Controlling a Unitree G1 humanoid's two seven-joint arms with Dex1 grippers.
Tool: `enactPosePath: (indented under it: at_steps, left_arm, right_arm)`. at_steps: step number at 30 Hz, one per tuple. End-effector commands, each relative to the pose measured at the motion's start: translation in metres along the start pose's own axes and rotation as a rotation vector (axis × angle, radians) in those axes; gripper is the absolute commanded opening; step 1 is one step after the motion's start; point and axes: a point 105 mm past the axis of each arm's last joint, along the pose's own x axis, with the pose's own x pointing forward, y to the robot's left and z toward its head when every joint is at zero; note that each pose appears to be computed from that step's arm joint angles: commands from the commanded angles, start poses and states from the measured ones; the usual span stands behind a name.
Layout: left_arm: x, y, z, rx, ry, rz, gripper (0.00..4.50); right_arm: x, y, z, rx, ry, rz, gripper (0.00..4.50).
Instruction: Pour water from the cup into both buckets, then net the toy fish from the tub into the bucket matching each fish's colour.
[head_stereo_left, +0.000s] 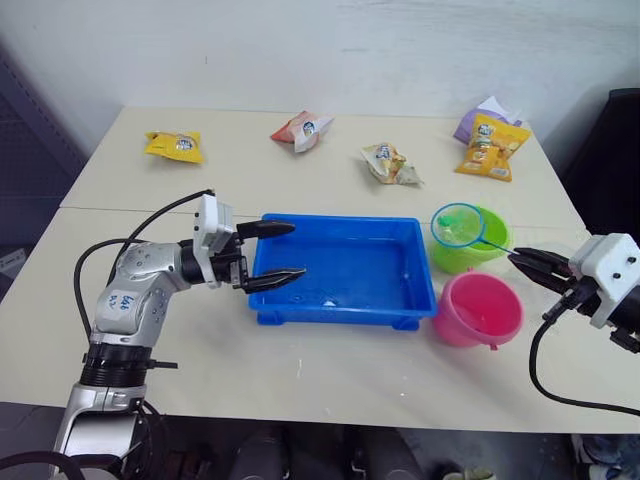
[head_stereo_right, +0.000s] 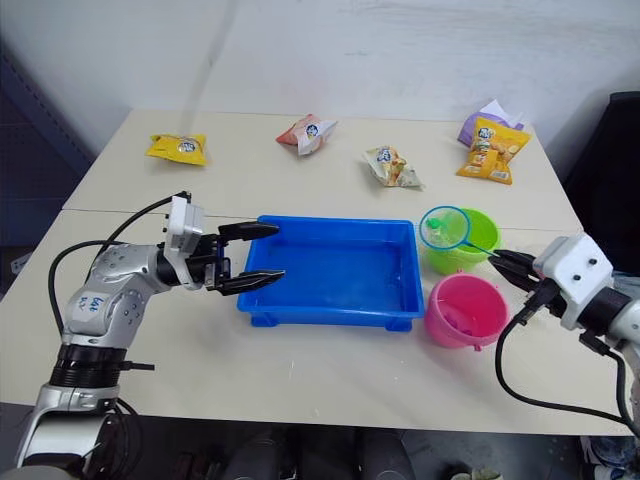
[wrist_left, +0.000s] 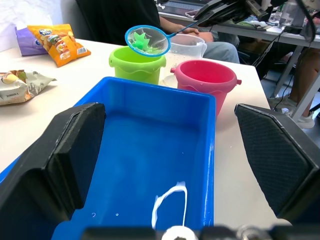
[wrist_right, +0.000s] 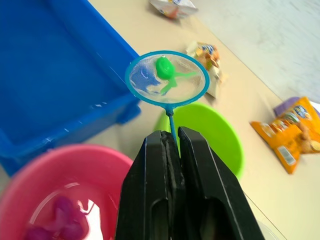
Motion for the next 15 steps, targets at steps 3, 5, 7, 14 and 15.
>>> enactPosePath:
  at_steps: [3,5,7,14,15]
  left_arm:
    - [0.01,-0.001,0.014,0.046,-0.034,-0.017,4.46]
    - [0.013,-0.002,0.016,0.047,-0.039,-0.02,4.46]
    - [0.016,-0.004,0.018,0.047,-0.043,-0.021,4.46]
    - [0.019,-0.004,0.02,0.039,-0.047,-0.011,4.46]
    - [0.019,-0.004,0.02,0.038,-0.048,-0.01,4.46]
  right_arm:
    - [0.0,-0.027,-0.014,-0.369,0.083,-0.111,0.0]
    - [0.002,-0.035,-0.018,-0.453,0.091,-0.173,0.0]
    - [0.004,-0.041,-0.022,-0.526,0.099,-0.217,0.0]
    - [0.009,-0.038,-0.023,-0.928,0.076,-0.2,0.0]
    - [0.009,-0.037,-0.024,-0.956,0.069,-0.2,0.0]
